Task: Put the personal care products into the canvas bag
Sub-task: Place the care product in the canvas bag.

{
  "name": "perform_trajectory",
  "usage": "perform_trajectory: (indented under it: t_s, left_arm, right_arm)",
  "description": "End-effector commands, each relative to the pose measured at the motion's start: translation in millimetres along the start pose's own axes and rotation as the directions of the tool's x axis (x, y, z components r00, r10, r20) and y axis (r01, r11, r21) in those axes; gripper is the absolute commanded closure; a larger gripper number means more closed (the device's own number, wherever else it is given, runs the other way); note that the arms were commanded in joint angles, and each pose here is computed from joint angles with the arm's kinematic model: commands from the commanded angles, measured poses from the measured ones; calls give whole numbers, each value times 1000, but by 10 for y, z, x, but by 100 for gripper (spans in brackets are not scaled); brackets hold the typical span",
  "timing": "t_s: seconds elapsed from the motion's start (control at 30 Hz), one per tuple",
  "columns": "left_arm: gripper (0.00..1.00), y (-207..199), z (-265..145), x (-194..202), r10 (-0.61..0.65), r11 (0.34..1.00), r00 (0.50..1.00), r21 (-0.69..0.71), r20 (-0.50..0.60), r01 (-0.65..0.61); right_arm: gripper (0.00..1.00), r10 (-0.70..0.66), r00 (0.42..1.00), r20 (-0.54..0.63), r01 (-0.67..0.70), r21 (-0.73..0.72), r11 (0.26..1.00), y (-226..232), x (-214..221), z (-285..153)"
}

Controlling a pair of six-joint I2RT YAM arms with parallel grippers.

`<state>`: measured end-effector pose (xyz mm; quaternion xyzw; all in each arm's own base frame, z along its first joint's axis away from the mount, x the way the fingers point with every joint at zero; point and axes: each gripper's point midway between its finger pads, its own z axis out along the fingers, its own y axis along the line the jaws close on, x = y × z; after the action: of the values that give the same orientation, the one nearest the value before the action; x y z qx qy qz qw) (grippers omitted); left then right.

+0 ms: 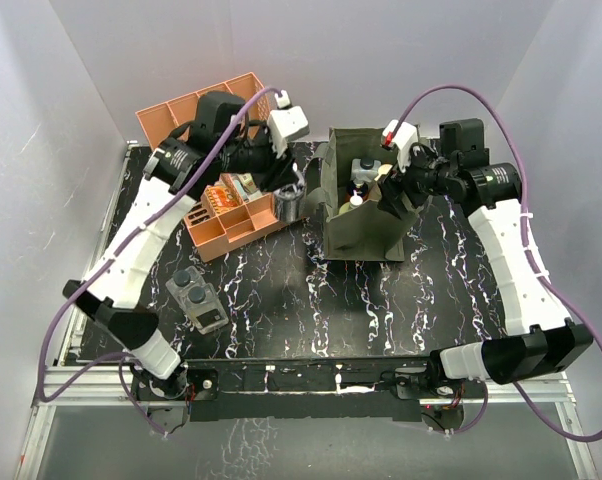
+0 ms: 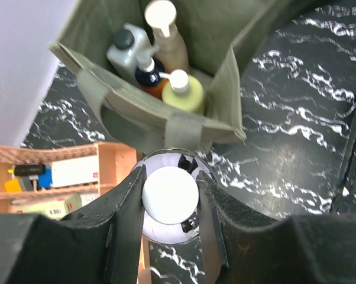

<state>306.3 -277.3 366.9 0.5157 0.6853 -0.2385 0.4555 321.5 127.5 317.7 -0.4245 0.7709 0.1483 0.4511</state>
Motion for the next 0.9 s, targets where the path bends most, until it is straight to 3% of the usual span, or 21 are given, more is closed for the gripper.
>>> perform_trajectory:
  t_s: [0.0, 0.1, 0.3, 0.43, 0.7, 0.87]
  left_arm:
    - [100, 183, -217, -831, 70, 996, 972, -75, 223, -55]
    - [100, 247, -284, -1121, 86, 994, 951, -95, 296, -60]
    - [100, 342, -364, -1563, 96, 992, 902, -117, 422, -50]
    - [100, 328, -350, -1680, 86, 995, 883, -93, 462, -48]
    - [100, 204, -120, -1790, 68, 997, 864, -15, 499, -69]
    - [100, 43, 164, -1870, 77, 996, 861, 3, 502, -91]
  right_arm:
    - [26, -40, 999, -25, 40, -14, 999, 21, 55, -35]
    - [28, -33, 999, -29, 33, -22, 999, 23, 115, 32]
    - [41, -1, 999, -49, -3, -74, 997, 119, 237, 122]
    - [47, 24, 998, -65, -30, -93, 995, 185, 317, 144]
    - [80, 110, 992, -57, -115, -81, 990, 266, 337, 112]
    - [89, 140, 990, -18, -140, -60, 988, 333, 329, 44]
